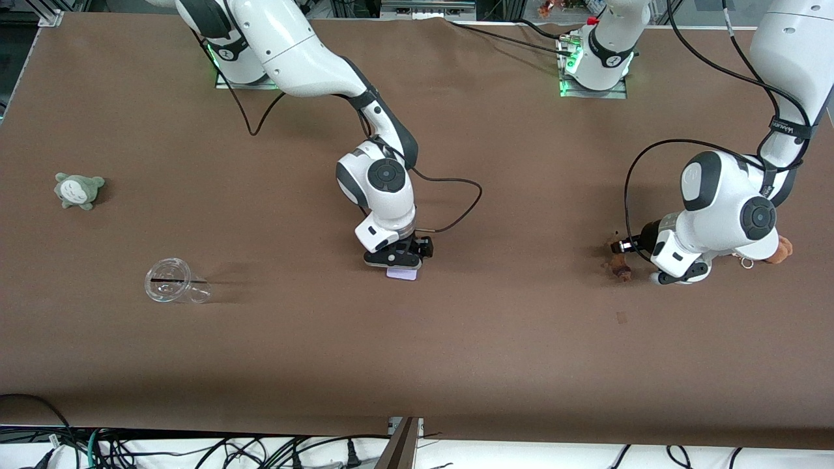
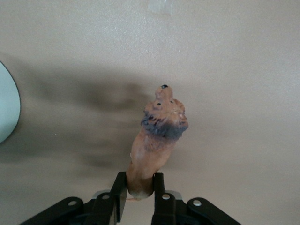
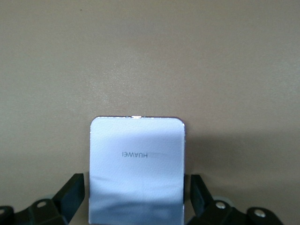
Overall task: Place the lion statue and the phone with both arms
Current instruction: 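Carry the lion toward the lamp while the right gripper carries the phone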
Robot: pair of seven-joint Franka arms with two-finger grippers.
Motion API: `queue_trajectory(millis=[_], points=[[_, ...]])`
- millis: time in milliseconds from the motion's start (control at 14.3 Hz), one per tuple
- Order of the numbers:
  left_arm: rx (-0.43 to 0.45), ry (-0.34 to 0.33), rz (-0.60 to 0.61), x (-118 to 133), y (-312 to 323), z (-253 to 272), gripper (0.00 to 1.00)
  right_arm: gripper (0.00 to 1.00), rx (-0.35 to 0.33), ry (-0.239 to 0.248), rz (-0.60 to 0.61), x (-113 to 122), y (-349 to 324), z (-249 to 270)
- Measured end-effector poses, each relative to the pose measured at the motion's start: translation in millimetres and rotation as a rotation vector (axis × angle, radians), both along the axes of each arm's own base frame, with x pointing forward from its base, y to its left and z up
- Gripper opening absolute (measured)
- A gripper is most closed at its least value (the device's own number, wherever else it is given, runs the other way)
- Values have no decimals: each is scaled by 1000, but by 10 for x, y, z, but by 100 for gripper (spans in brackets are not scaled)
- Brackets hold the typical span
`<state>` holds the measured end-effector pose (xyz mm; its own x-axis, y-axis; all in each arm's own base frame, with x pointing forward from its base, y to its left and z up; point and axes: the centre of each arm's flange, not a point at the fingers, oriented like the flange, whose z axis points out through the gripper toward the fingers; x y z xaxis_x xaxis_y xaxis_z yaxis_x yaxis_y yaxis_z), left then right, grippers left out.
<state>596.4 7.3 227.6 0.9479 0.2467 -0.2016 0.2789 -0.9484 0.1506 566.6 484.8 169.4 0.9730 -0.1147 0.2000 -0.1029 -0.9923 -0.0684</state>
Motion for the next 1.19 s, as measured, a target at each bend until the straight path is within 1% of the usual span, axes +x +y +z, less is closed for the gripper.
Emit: queue_trajectory(millis=[280,350,420,629,769,839,979,1049,1189], points=[[5,5,-17,-8,-30,-45,27,100,6,-12,7,-5,17,-26],[24,2,-39,-9,-55,-53,27,93,5,-16,9,0,14,-25],[49,-2,-54,-8,-80,-56,27,84,6,-20,8,10,12,-2],[118,-10,-76,-6,-182,-68,27,84,-2,-30,6,74,-49,10],[120,-13,-75,-3,-221,-87,27,84,-49,-35,25,273,-299,34],[118,-15,-73,0,-221,-103,27,84,-83,-20,42,412,-496,63],[113,-21,-67,8,-201,-135,27,84,-128,4,78,764,-1010,197],[111,-26,-65,14,-189,-142,27,84,-147,23,96,936,-1319,283],[118,-32,-72,18,-173,-151,27,84,-163,81,133,1184,-1904,439]])
